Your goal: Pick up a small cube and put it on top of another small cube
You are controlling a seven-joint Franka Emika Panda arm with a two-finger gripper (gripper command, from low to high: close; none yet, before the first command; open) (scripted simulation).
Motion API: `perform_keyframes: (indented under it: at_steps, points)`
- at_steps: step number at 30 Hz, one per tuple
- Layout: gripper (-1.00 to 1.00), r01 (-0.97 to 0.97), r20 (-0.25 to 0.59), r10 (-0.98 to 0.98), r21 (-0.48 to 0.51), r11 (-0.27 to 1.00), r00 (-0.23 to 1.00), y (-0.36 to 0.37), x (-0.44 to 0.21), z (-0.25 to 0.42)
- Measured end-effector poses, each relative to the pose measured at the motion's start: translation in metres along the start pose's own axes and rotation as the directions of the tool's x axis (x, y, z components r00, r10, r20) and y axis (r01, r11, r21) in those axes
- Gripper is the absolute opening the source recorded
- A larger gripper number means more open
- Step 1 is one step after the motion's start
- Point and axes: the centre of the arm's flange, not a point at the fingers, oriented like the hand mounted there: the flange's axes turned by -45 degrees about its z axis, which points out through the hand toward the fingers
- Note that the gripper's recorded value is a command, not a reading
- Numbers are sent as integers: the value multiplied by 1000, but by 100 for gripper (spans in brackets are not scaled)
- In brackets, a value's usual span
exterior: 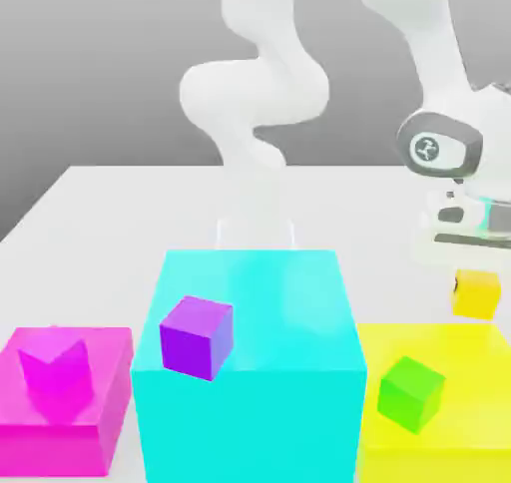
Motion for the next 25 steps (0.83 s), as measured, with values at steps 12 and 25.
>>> perform_keyframes:
  at_steps: [12,25]
  points:
    - [-100,-553,5,553,-6,833,833,43,155,-71]
    - [100,-671,14,671,-8,741,741,62,188,-31]
